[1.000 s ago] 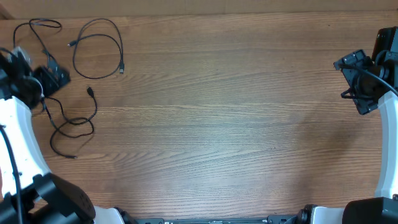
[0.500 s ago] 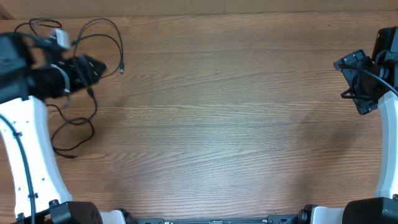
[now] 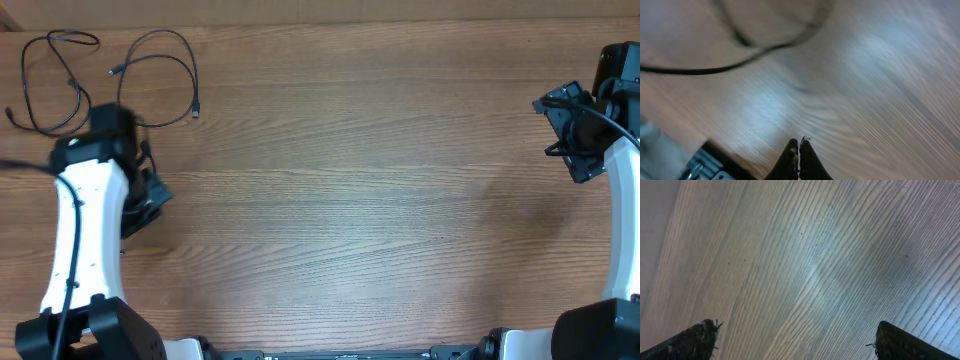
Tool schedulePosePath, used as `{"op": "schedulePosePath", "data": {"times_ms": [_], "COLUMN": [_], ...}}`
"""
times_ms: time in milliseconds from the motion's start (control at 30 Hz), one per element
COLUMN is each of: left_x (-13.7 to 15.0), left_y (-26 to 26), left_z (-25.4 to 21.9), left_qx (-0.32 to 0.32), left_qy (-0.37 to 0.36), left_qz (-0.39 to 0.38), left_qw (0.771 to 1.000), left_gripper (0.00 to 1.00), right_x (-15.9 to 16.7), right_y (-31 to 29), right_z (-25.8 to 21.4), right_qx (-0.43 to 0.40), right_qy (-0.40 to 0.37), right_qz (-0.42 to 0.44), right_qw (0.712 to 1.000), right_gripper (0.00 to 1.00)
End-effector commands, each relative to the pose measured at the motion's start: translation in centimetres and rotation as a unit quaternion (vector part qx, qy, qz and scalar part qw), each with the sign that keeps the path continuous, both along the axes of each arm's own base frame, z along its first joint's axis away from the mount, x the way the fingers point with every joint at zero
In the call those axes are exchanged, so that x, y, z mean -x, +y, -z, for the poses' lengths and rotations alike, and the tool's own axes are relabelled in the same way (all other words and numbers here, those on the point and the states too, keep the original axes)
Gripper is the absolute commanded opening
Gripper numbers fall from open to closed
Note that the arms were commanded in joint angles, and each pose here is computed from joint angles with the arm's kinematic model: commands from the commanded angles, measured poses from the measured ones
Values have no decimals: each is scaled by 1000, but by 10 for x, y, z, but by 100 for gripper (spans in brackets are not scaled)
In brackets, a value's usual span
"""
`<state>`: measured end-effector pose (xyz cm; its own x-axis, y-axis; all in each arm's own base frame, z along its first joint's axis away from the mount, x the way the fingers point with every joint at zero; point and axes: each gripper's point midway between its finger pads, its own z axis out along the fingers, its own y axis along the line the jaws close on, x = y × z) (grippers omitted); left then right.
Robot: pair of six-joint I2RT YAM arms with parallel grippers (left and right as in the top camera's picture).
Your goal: Untangle cables
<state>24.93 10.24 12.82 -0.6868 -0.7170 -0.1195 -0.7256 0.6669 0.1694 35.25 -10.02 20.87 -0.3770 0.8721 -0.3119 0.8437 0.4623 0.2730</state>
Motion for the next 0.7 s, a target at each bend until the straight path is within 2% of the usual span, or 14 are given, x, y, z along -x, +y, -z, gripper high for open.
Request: {"op": "schedulePosePath", "data": {"times_ms": [0,133,367,500,667], "left_x": [25,32,32,15,3], "left_y": [45,67,134,163,178], "left_z": [10,23,22,31,59], "left_qx": [-50,-22,-45,-43,-42], "left_qy": [10,-17,-104,-150,-138], "left_qz": [-112,-177,-274,-263,-240], "left_qw": [992,984,955,952,960], "left_gripper": [4,4,4,4,4], "right_x": [-3,-3,-3,-4,-6], "right_y": [-1,-1,-1,-1,-1], "right_z": [1,2,2,1,1], "right_qx": [-1,-1,-1,-1,-3], "right_qy": [0,1,1,-1,-6], "right_qz": [1,1,1,1,-1], "right_qw": [1000,1000,1000,1000,1000], "right_gripper": [100,100,100,100,100]}}
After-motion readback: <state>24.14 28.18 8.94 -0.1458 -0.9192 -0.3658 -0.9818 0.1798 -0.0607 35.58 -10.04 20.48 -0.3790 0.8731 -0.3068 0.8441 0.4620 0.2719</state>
